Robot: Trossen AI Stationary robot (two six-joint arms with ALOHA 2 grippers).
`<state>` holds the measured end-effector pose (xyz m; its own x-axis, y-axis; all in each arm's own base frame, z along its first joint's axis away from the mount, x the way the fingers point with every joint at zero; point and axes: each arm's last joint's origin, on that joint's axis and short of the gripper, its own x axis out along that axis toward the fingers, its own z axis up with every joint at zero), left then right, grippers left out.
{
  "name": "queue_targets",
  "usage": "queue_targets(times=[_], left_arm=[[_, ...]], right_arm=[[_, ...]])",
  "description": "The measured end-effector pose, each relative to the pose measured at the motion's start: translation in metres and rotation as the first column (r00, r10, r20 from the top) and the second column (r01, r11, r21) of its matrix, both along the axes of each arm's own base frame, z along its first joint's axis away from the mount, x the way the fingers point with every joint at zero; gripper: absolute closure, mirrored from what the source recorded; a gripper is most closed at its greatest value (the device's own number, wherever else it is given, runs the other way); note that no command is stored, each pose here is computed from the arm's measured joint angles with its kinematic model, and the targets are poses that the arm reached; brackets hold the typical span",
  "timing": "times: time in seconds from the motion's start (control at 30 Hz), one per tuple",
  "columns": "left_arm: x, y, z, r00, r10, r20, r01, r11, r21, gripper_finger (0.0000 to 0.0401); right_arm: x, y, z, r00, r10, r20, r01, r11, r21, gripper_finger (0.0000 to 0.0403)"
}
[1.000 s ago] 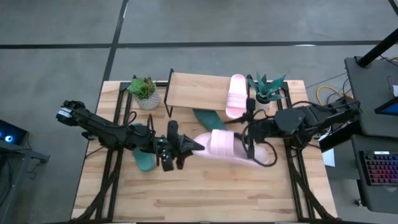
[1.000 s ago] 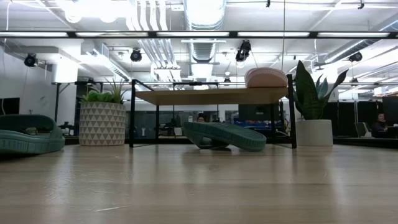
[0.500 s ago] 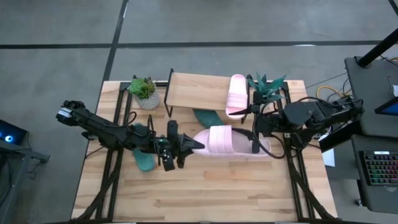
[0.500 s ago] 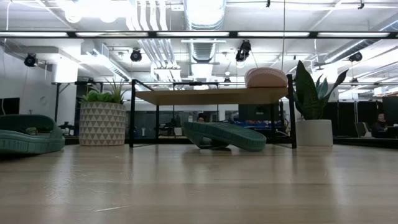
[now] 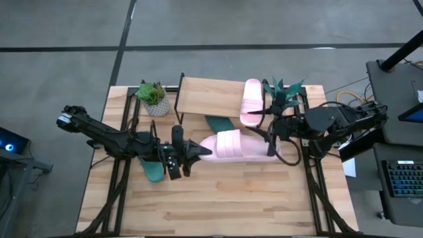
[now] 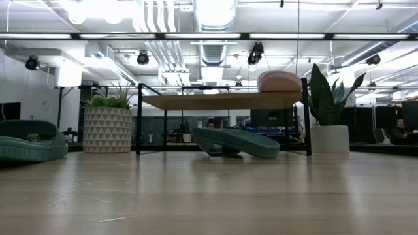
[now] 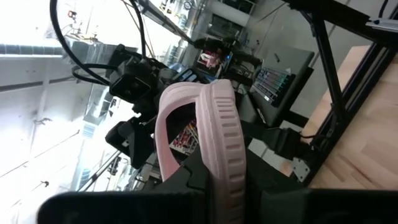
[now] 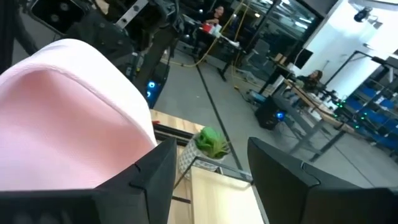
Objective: Pick and place slides into the shelf
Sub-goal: Put the pink slides on the shelf
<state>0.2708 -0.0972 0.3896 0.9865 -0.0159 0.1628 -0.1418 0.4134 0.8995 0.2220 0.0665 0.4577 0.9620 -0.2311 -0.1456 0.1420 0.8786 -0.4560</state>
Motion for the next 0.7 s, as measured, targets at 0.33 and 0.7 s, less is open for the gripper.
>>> queue_targets(times=[0.33,0.7], left_arm=[[-0.001,-0.001,-0.002,0.997,0.075,-0.023,-0.075,0.997,0.0,0.0385],[0.002,0.005,-0.011,0.9,0.429,-0.076,-0.428,0.903,0.031,0.0385]], right_arm=[[-0.013,-0.008,0.007,0.994,-0.104,0.029,0.105,0.994,-0.028,0.0216],[-0.035,-0.017,0.008,0.982,-0.186,0.024,0.184,0.98,0.081,0.0221]])
